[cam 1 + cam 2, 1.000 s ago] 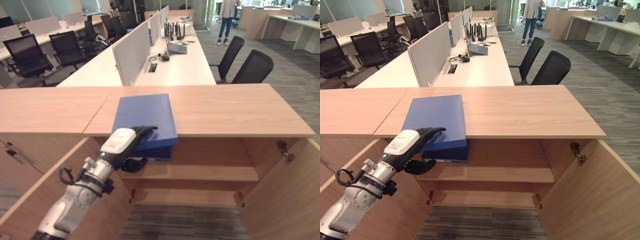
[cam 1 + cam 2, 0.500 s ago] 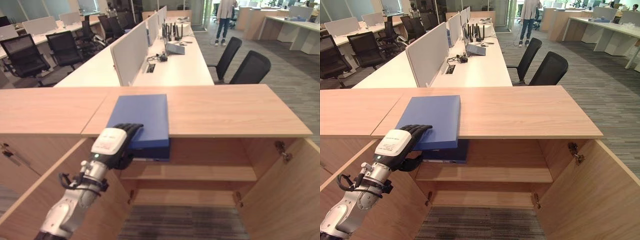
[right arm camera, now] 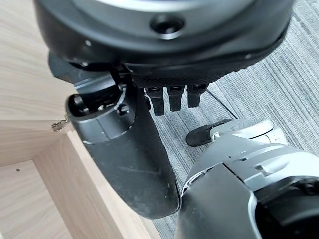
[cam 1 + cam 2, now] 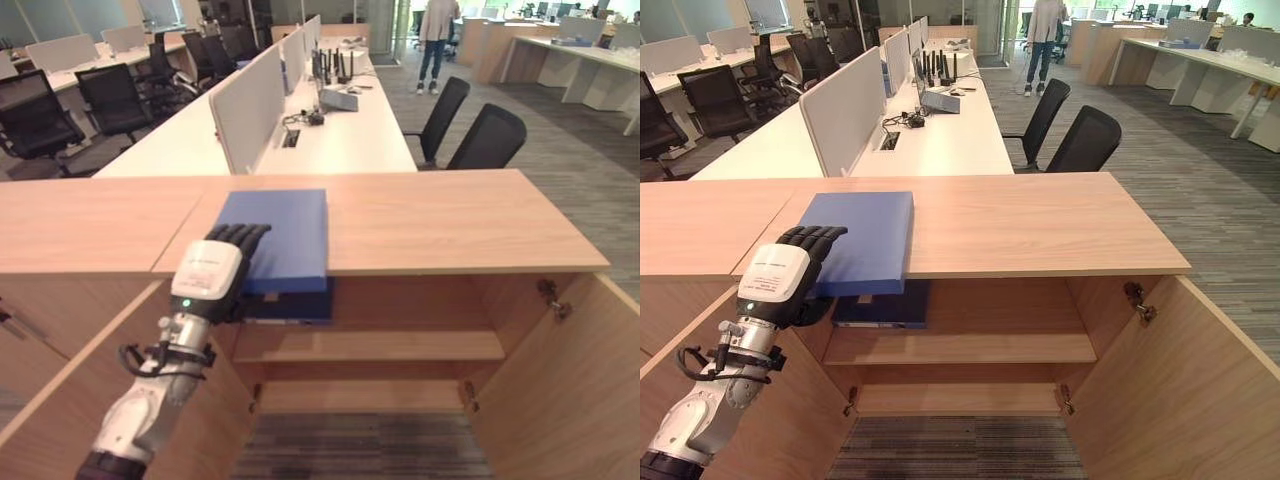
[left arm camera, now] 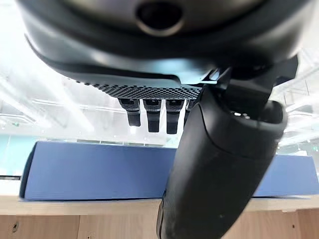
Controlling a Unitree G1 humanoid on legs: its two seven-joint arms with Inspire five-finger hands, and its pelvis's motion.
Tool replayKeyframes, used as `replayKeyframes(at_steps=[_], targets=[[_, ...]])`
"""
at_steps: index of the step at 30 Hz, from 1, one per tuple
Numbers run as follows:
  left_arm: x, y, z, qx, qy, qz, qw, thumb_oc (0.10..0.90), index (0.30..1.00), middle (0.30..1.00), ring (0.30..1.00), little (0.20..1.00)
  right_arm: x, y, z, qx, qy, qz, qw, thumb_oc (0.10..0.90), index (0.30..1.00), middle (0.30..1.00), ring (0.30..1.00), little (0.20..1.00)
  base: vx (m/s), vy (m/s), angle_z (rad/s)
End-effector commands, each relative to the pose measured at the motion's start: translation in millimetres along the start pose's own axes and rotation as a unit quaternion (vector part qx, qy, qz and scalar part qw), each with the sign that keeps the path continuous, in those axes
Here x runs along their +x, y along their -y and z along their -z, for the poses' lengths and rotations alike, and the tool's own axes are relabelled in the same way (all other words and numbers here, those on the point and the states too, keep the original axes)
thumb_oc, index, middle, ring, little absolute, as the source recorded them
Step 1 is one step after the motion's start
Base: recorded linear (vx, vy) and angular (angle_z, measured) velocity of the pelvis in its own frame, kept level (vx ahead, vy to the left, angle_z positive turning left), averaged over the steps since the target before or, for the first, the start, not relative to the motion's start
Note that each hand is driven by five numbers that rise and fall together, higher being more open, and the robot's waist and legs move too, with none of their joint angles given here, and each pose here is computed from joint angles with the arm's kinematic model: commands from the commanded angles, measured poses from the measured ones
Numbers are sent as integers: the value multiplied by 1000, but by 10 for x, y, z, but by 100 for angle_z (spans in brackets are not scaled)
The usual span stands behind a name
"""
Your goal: Put the empty folder in the office cabinet
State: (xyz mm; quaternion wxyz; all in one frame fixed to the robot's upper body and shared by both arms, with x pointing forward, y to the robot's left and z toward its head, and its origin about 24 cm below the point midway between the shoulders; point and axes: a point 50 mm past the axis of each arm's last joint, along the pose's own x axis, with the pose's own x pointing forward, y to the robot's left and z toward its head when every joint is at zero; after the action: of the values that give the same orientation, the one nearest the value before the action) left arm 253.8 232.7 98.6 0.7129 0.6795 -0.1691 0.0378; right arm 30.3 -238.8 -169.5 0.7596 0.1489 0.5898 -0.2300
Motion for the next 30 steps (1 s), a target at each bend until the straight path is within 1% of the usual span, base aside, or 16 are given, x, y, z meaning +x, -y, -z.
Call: replayKeyframes(at_steps=[1,5,9,10,14,21,23,24,25,26,27,28,30], targets=[[475,-528,85,61,2,-155,986,400,300,300,300,300,24,-175,-346,-24,58,-24,998,800,900,900,900,900,-13,-2,-5],[520,-355,185,84,-25,-114,990,400,300,300,300,300,19,-159,-387,-34,64,-25,997,800,900,900,900,900,-17,-4,-7],[445,-112,301,100,-52,-51,992,400,300,300,300,300,15,-152,-410,-37,70,-25,997,800,900,900,900,900,-9,-1,-3],[446,-108,301,100,-52,-51,992,400,300,300,300,300,15,-151,-408,-37,69,-25,997,800,900,900,900,900,0,0,0],[337,36,375,98,-71,-12,993,400,300,300,300,300,14,-123,-391,-38,67,-20,997,800,900,900,900,900,0,-1,-3],[231,131,452,83,-101,11,991,400,300,300,300,300,13,-82,-369,-38,61,-13,997,800,900,900,900,900,0,1,-2],[222,118,399,23,-111,3,994,400,300,300,300,300,12,-87,-393,-30,65,-14,997,800,900,900,900,900,0,0,0],[220,116,400,23,-111,3,994,400,300,300,300,300,12,-87,-393,-30,65,-14,997,800,900,900,900,900,0,0,0],[217,56,284,-53,-104,-11,993,400,300,300,300,300,10,-99,-410,-25,69,-16,997,800,900,900,900,900,0,0,0],[208,1,204,-102,-93,-21,990,400,300,300,300,300,9,-109,-414,-20,71,-17,997,800,900,900,900,900,0,0,0],[193,-11,209,-104,-94,-20,990,400,300,300,300,300,9,-105,-414,-21,71,-17,997,800,900,900,900,900,13,22,-5],[150,-145,-32,-242,-43,-20,969,400,300,300,300,300,9,-92,-368,-19,63,-20,998,800,900,900,900,900,-7,26,-3],[129,-304,-220,-364,9,-28,931,400,300,300,300,300,16,-98,-293,-33,46,-21,998,800,900,900,900,900,-13,33,3]])
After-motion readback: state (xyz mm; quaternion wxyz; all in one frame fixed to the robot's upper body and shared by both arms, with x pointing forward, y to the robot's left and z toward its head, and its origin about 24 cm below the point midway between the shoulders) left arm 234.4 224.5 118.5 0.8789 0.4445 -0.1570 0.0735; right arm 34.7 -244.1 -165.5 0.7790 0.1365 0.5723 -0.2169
